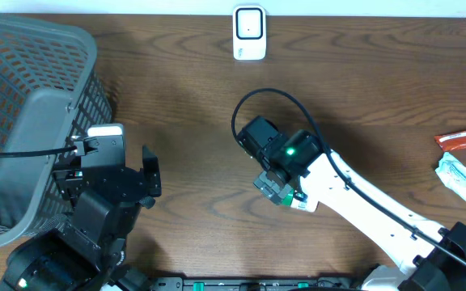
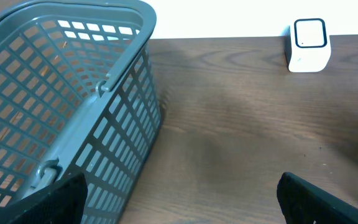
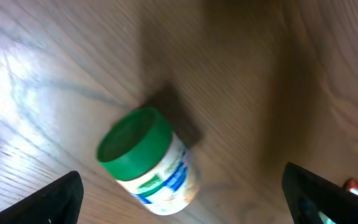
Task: Scan the item barcode
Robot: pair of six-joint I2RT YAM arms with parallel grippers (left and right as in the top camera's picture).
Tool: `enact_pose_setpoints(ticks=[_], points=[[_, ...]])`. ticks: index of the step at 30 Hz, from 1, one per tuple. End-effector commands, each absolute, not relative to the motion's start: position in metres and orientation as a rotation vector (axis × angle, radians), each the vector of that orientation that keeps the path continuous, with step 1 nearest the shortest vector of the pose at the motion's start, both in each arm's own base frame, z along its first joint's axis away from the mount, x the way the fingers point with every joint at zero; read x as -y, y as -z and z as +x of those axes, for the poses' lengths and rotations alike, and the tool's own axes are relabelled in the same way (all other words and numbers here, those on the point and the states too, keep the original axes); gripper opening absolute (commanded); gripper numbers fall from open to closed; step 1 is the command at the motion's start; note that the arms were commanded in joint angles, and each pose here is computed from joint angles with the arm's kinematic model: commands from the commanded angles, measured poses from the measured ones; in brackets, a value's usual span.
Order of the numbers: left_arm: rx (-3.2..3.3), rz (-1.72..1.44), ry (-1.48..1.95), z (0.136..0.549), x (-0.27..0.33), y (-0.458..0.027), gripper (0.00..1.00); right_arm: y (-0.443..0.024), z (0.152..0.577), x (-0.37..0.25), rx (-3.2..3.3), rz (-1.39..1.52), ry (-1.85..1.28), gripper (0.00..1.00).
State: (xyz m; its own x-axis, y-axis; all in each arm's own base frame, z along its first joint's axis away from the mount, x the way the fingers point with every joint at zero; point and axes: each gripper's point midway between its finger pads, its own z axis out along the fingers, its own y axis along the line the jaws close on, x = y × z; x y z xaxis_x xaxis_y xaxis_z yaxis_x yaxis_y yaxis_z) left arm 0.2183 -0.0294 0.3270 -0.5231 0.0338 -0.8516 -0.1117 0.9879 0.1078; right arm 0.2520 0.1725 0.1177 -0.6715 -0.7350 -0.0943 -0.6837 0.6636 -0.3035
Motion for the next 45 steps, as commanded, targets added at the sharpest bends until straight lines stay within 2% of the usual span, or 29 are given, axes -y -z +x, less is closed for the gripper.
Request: enact_pose_setpoints(ticks=[1,12,24,34,39,43,45], points=[[-2.104,-0.072,-0.188,0.218,0.026,-0.33,0.98,-0.112,0.247,-0.173,-2.639,-1.276,0.358,0.98],[-2.104,-0.071,-0.188,0.218,0.026,-0.33,0.98,-0.081,0.229,-0.174,-2.653,-1.381,0.399,0.99],[-2.104,-0.072,-0.188,0.218,0.026,-0.33,0.98,-0.063,0.234,-0.166,-2.631,-1.395,0.526,0.99],[-2.104,-0.071,-0.189,0.218,0.026,-0.33,0.98,-0.019,0.224,-0.157,-2.73,-1.511,0.647,0.93],[-2.104,-0.071,-0.188,0.218,0.026,-0.33,0.98,-0.007,0.221,-0.153,-2.757,-1.544,0.686,0.82],[-2.104,-0.072,-0.188,0.218,0.026,-0.33,0.98,-0.011,0.228,-0.148,-2.724,-1.517,0.761,0.66],[-2.104,-0.072,-0.188,0.218,0.026,-0.33,0.98,-0.011,0.23,-0.15,-2.717,-1.509,0.757,0.63]])
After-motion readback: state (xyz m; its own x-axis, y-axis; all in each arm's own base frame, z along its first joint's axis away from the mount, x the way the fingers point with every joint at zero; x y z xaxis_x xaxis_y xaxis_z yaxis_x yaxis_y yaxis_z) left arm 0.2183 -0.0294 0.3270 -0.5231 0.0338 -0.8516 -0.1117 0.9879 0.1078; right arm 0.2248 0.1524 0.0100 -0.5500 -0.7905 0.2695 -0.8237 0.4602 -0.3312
